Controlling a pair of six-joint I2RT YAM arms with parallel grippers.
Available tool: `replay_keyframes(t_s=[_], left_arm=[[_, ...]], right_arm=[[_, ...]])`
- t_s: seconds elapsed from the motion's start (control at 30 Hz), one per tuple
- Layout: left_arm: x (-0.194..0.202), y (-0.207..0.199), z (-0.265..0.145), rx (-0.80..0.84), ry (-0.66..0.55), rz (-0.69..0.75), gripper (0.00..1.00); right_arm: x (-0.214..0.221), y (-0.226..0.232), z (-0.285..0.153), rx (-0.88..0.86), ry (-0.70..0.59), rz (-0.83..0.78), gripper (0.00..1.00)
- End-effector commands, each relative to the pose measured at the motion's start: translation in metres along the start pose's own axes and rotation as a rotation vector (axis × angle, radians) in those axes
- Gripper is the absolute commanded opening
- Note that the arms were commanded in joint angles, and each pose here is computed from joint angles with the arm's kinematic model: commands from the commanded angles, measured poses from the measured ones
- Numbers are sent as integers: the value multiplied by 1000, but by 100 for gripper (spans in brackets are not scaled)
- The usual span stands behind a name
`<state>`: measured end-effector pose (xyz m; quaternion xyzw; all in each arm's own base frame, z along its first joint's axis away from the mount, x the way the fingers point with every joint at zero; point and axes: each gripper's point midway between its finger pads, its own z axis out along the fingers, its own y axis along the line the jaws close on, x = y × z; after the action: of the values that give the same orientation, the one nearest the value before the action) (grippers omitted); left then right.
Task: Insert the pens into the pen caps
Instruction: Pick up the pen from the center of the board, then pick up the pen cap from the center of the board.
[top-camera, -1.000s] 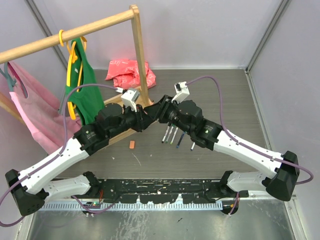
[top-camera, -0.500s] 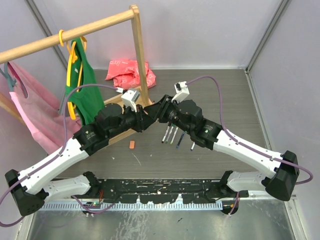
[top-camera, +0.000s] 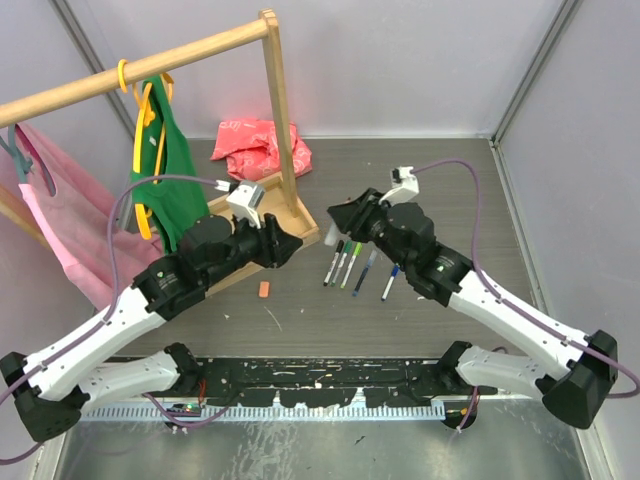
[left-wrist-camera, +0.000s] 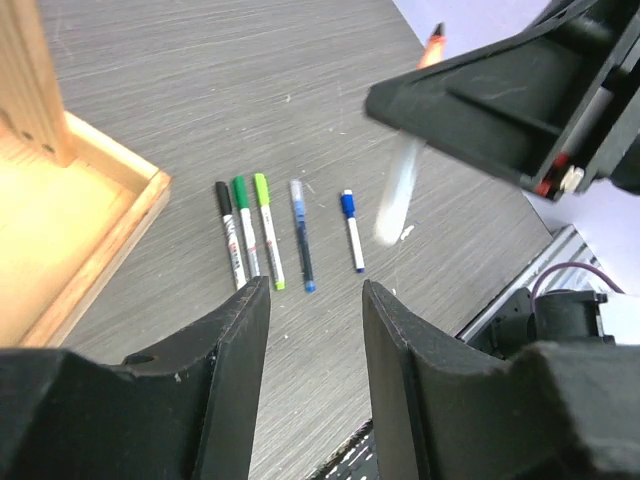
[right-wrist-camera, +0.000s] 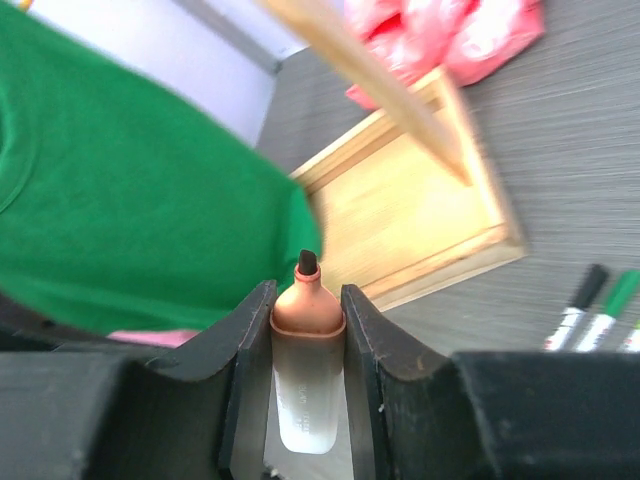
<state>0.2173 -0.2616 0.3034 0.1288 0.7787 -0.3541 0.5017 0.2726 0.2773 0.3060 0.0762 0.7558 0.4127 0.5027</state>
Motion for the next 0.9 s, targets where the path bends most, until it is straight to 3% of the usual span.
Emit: replay_keyframes(t_s=[0.0,0.23,0.87], left_arm=[[1,18,-11,-82,-19,-10,43],[31,59,-15,-296,89,-39,43],[130,135,18,-606,395,-85,43]], right_arm=[[-20,-31,-13,80,-76,-19,10],[-20,-63,-31,182,-89,-85,10],[3,-85,-34,220,-36,-96,9]])
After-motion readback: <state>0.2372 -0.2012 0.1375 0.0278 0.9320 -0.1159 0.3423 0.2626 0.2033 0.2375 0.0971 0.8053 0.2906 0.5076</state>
